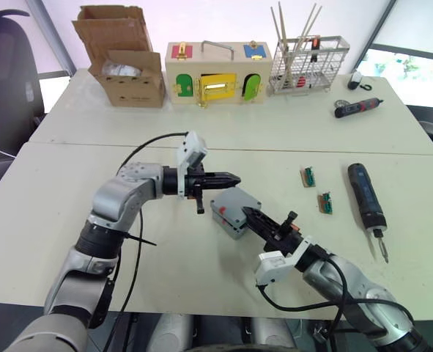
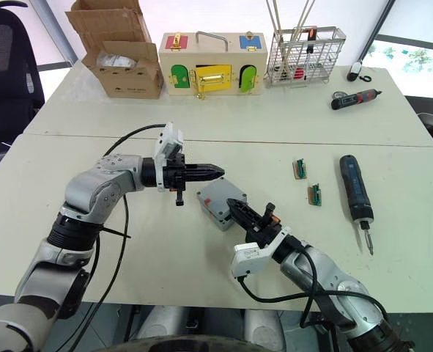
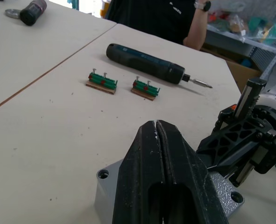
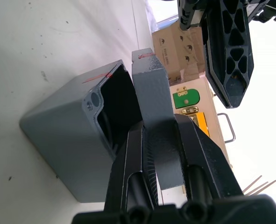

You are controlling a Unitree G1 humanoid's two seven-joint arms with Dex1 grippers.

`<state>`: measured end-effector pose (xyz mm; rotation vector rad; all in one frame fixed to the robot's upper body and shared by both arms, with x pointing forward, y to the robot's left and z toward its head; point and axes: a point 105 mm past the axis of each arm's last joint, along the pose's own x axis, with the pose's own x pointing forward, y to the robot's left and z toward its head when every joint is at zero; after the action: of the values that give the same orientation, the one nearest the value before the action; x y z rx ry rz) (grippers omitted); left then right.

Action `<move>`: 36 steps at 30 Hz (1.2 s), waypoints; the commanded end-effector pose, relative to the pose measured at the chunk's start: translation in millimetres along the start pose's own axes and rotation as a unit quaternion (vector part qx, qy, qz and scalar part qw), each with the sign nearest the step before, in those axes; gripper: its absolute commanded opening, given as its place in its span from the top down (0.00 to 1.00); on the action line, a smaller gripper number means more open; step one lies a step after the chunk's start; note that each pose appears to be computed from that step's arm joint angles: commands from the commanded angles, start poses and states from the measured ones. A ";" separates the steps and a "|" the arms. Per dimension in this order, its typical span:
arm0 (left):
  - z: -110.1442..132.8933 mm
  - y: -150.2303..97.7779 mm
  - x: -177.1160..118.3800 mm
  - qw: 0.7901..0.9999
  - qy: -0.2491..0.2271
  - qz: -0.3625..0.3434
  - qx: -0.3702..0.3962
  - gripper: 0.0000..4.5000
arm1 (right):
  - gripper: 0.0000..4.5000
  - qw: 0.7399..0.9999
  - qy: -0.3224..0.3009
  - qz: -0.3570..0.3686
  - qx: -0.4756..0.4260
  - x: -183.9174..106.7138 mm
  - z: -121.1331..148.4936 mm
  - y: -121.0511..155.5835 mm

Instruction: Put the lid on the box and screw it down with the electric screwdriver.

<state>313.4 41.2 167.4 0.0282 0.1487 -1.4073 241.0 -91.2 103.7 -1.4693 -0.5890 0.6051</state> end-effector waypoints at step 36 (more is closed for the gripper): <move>-71.7 -1.0 15.9 0.987 0.148 -0.015 0.067 1.00 | 0.00 0.999 -0.021 0.012 -0.025 -13.1 3.6 -9.6</move>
<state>305.9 22.6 121.5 0.3287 0.1851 -1.4860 233.3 -98.9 111.6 -1.5123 -0.6162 0.6131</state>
